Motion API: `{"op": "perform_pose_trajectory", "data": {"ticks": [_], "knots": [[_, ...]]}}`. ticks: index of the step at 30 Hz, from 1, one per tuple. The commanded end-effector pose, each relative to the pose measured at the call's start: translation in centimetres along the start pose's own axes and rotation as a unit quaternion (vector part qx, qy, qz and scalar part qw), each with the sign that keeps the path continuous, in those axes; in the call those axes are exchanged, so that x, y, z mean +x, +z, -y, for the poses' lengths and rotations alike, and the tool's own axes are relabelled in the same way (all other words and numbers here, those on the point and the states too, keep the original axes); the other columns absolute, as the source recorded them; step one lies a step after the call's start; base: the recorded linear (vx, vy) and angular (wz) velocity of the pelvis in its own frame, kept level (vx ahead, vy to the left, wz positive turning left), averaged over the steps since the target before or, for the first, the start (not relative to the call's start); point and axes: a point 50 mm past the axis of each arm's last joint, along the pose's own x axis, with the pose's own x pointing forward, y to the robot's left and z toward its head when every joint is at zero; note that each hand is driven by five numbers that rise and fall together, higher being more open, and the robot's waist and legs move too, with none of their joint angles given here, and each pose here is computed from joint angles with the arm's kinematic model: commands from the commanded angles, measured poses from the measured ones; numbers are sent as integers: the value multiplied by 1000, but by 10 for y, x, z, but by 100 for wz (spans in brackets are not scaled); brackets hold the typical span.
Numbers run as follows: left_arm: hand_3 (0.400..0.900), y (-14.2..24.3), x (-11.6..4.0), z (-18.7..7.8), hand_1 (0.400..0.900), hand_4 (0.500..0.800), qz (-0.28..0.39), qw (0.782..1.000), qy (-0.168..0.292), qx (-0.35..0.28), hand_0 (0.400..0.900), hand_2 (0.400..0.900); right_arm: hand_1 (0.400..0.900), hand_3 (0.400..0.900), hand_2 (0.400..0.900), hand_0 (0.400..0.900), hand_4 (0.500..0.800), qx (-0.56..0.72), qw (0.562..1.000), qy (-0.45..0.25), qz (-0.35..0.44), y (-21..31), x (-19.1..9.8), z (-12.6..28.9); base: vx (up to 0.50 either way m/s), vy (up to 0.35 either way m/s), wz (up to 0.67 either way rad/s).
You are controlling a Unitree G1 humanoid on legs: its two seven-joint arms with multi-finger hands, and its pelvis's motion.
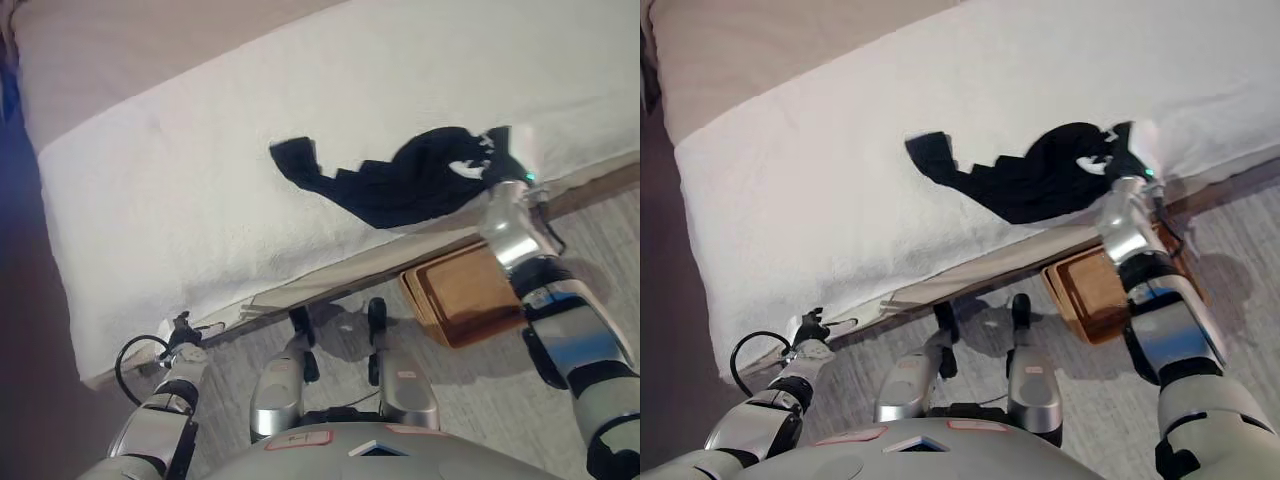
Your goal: Put the clothes on the bed into the basket.
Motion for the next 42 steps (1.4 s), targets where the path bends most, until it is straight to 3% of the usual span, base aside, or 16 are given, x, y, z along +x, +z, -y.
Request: {"op": "perform_pose_trajectory", "data": {"ticks": [1, 7, 9, 13, 20, 21, 27, 32, 42], "knots": [[900, -31, 7, -32, 900, 800, -43, 996, 50, 62, 900, 900, 400, 400, 400, 400, 500, -4, 996, -78, 50, 18, 15, 45, -18, -88, -19], [900, -43, 4, -29, 900, 800, -56, 995, 40, 79, 900, 900, 400, 400, 400, 400, 500, -35, 992, -117, -17, -26, 17, 77, 0, -96, -8], [900, -48, 3, -27, 900, 800, -59, 994, 33, 86, 900, 900, 400, 400, 400, 400, 500, -62, 985, -135, -91, -66, 12, 93, -10, -94, 6], [900, -53, 2, -27, 900, 800, -62, 993, 29, 92, 900, 900, 400, 400, 400, 400, 500, -79, 976, -138, -151, -97, 5, 106, -19, -84, 4], [900, -55, 2, -31, 900, 800, -66, 993, 33, 90, 900, 900, 400, 400, 400, 400, 500, -80, 975, -117, -170, -109, 0, 102, -15, -60, -1], [900, -56, 2, -31, 900, 800, -67, 993, 31, 90, 900, 900, 900, 900, 900, 900, 800, -82, 976, -111, -171, -110, 0, 101, -12, -37, 1], [900, -48, 6, -39, 900, 800, -64, 995, 37, 73, 900, 900, 900, 900, 900, 900, 800, -63, 970, -62, -226, -125, -6, 88, -21, -49, -3], [900, -49, 6, -38, 900, 800, -68, 995, 33, 66, 900, 900, 900, 900, 900, 900, 800, -37, 966, 19, -255, -148, -32, 41, 3, -17, 1], [900, -48, 2, -24, 900, 800, -73, 996, 14, 44, 900, 900, 900, 900, 900, 900, 800, -13, 895, 140, -424, -225, -153, -47, 9, 4, -5]]}}
